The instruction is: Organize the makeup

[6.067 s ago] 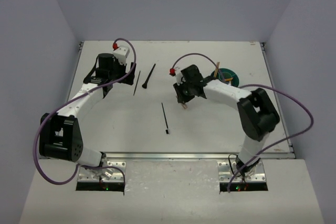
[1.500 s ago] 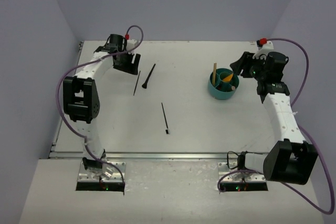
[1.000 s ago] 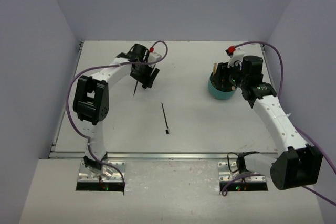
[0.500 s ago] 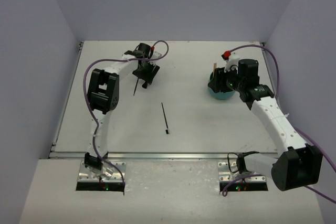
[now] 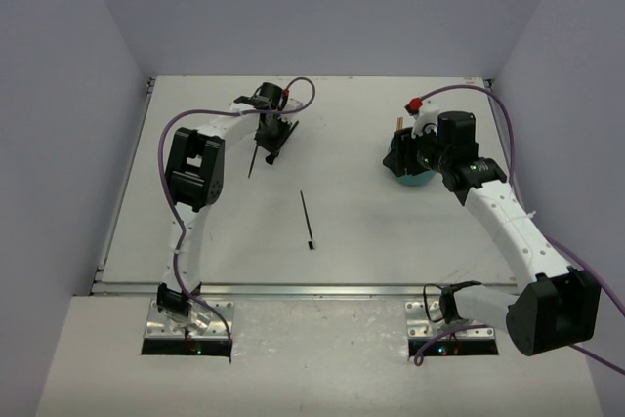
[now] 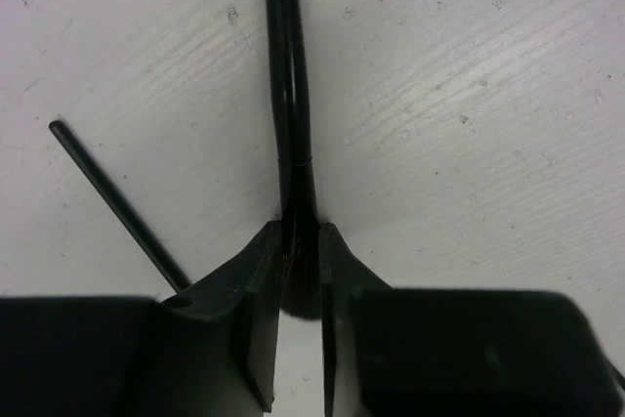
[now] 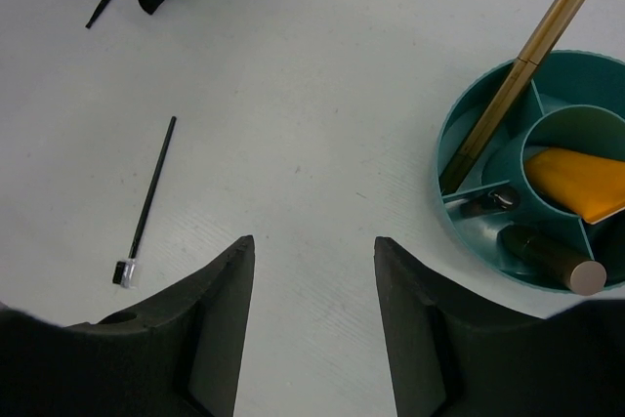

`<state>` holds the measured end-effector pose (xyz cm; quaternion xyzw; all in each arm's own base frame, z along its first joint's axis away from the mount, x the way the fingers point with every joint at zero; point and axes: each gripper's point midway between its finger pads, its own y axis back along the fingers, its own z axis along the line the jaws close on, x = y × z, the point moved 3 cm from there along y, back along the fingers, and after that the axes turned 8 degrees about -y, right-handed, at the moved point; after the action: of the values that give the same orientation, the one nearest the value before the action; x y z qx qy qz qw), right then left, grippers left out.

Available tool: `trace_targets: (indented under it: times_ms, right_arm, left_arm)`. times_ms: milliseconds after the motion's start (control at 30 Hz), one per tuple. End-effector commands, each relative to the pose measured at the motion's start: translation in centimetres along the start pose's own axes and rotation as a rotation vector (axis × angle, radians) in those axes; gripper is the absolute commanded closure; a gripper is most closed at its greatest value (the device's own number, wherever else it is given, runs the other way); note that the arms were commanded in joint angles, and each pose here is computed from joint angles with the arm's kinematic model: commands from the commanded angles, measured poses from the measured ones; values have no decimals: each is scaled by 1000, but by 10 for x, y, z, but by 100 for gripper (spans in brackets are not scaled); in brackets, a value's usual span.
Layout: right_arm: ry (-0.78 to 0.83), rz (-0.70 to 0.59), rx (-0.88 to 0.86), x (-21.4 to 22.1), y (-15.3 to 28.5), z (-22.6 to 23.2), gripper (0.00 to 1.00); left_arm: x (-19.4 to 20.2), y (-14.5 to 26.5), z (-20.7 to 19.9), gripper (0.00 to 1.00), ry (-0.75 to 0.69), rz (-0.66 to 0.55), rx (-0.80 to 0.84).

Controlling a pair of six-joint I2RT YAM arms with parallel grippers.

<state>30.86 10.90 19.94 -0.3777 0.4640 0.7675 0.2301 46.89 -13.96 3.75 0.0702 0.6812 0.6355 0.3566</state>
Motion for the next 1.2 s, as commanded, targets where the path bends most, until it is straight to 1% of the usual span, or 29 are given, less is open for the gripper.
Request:
trace_targets:
  times_ms: [0, 67, 133, 233, 267, 333, 367, 400, 433, 500, 533, 567, 633, 700, 733, 800, 867, 967, 1033, 1100, 1167]
  right_arm:
    - [52, -33, -21, -12, 5, 6, 47]
    - [79, -25, -42, -11, 6, 8, 47]
    - [145, -28, -75, -11, 7, 11, 46]
    - [352, -75, -116, -18, 13, 13, 44]
    - [422, -127, -145, -25, 19, 19, 44]
    - [699, -243, -175, -37, 27, 24, 44]
    - [810, -301, -182, -42, 30, 28, 44]
    - [908, -334, -193, -36, 28, 30, 44]
    - [1079, -421, -171, -46, 30, 34, 42]
    - [1237, -523, -138, -57, 34, 45, 40]
    - [1350, -568, -108, -64, 36, 51, 39]
    - [1426, -581, -90, -70, 35, 56, 39]
    - [1512, -569, -62, -75, 28, 61, 38]
    - [1639, -588, -65, -76, 13, 77, 38]
    - [1669, -594, -69, -76, 8, 82, 39]
    - [1715, -599, -117, -75, -5, 98, 47]
    - [1737, -592, -165, -74, -17, 110, 50]
    - [1808, -625, -174, -74, -28, 128, 45]
    - [1864, -632, -175, -70, -40, 136, 43]
    - [1908, -664, -155, -70, -46, 147, 43]
    - [1935, -657, -156, -67, -55, 151, 43]
  left_arm:
    - [11, -18, -4, 99, -3, 35, 13]
    - [8, -14, -7, 100, -3, 23, 32]
    - [1, -7, -10, 100, 6, 5, 60]
    - [-20, 12, -14, 100, 15, -36, 109]
    - [-36, 29, -17, 100, 12, -68, 145]
    - [-55, 57, -20, 100, -17, -120, 185]
    - [-64, 71, -22, 100, -48, -153, 209]
    - [-72, 85, -25, 100, -74, -187, 230]
    - [-78, 104, -31, 100, -98, -230, 259]
    - [-79, 120, -41, 100, -138, -264, 302]
    - [-79, 135, -49, 100, -169, -295, 325]
    - [-80, 152, -55, 100, -191, -327, 332]
    - [-77, 162, -67, 100, -215, -343, 373]
    - [-73, 174, -83, 100, -226, -359, 440]
    - [-73, 178, -88, 100, -228, -366, 454]
    - [-76, 185, -96, 100, -227, -377, 477]
    - [-79, 195, -101, 100, -243, -403, 471]
    - [-80, 203, -108, 100, -267, -416, 482]
    - [-79, 203, -111, 100, -270, -412, 493]
    - [-76, 201, -116, 100, -280, -400, 503]
    - [-76, 201, -119, 100, -295, -400, 501]
